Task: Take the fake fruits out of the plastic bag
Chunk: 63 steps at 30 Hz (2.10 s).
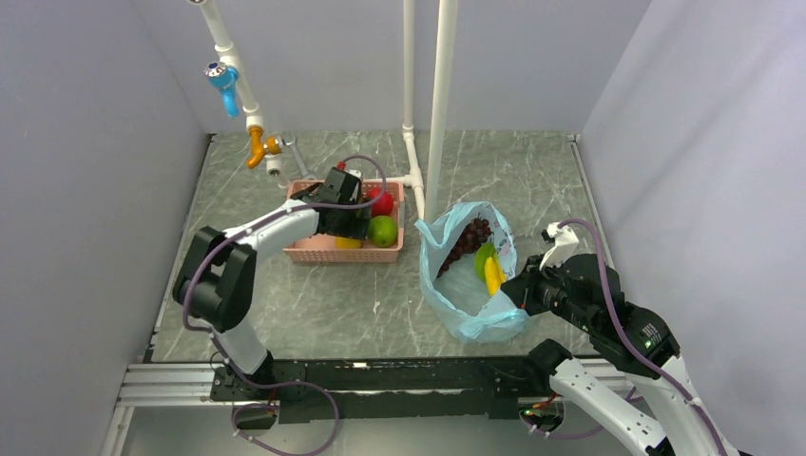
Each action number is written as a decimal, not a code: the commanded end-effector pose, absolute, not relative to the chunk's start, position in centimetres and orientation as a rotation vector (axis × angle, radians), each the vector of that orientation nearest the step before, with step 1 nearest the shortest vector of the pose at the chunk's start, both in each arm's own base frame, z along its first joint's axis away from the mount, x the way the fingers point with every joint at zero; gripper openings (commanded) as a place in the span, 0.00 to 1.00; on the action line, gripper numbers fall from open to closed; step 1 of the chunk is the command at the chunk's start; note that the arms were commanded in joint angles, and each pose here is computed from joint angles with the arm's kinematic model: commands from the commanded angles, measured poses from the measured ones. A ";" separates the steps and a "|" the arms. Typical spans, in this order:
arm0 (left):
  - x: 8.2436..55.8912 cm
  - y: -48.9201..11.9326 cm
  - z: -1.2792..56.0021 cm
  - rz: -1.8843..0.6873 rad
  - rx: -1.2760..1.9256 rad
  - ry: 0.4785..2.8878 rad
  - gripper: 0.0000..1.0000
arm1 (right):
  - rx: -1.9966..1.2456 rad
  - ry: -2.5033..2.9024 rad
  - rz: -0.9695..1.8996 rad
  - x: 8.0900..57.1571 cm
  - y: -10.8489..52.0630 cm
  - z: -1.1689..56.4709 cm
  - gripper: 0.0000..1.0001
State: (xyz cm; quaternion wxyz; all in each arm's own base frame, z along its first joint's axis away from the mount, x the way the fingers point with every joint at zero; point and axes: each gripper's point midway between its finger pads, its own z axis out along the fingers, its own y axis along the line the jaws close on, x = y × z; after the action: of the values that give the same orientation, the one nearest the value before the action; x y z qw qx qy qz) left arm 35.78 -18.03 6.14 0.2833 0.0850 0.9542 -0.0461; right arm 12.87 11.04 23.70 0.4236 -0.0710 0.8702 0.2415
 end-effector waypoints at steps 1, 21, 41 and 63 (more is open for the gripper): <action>35.7 -19.0 12.7 -0.253 0.223 2.417 0.89 | -0.180 2.172 0.635 12.7 11.5 24.2 0.00; 17.8 -32.1 29.3 -1.228 0.716 1.793 0.79 | -0.012 2.658 0.582 7.0 10.2 15.9 0.00; 21.5 -44.5 19.5 -0.853 0.821 1.823 0.54 | 0.043 2.312 0.586 11.1 9.5 21.5 0.00; 24.1 -49.1 13.7 -0.802 0.704 2.004 0.64 | 0.261 2.718 0.509 4.9 8.0 15.3 0.00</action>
State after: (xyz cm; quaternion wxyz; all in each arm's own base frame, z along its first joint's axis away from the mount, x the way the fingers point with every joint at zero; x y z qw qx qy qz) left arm 22.34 -48.57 12.38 0.4012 0.3242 0.7962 -0.3163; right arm 6.98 8.57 15.87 0.2285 0.0611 0.9531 0.1889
